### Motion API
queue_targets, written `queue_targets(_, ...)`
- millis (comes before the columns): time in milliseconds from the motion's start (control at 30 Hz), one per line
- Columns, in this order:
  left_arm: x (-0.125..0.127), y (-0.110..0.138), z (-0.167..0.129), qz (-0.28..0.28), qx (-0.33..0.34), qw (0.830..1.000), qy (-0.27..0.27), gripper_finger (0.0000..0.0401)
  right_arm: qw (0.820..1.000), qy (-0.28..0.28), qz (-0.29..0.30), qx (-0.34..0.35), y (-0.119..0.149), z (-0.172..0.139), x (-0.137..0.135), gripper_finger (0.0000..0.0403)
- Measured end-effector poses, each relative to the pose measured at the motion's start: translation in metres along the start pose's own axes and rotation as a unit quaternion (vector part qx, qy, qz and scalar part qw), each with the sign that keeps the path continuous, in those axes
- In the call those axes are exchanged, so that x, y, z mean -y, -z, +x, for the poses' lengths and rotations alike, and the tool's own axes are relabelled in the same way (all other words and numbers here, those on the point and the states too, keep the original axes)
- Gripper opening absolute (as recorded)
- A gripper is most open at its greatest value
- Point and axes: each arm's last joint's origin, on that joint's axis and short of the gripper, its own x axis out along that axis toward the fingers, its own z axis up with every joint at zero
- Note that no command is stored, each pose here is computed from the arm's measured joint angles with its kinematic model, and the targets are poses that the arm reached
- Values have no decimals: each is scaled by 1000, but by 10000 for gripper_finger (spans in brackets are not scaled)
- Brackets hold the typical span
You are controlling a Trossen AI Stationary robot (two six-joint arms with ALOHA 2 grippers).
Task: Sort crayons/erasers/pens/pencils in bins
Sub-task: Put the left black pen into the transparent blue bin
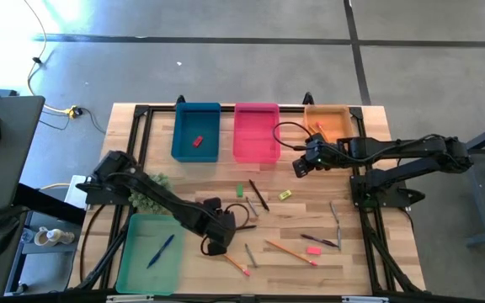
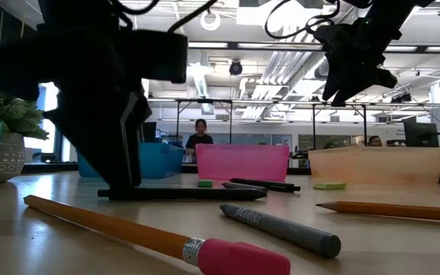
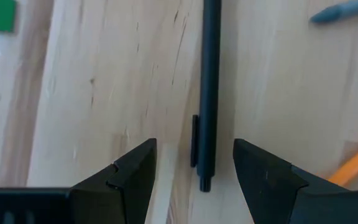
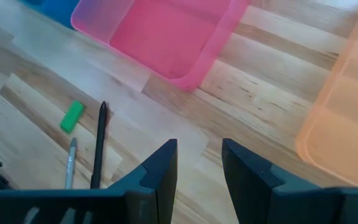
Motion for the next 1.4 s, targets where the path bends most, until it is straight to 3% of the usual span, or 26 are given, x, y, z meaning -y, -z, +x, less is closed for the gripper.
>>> queue_targets(300,0,1,10,0,-10,1000,-7,189,1000,3,1,-2,0,0,0,118)
queue_targets(667,-3,-1,12,10,-16,1000,2,65,1000,3,1,-2,0,0,0,118)
queue_targets(867,-4,-1,12,8,-27,999,16,19,1000,3,-1,-2,0,0,0,119)
queue_targets(1133,-4,-2,6,3,-25,999,31,13,1000,2,-12,-2,0,0,0,118)
queue_targets(1400,-9,-5,-22,-7,-7,999,43,11,1000,1,-13,-4,1,0,0,118)
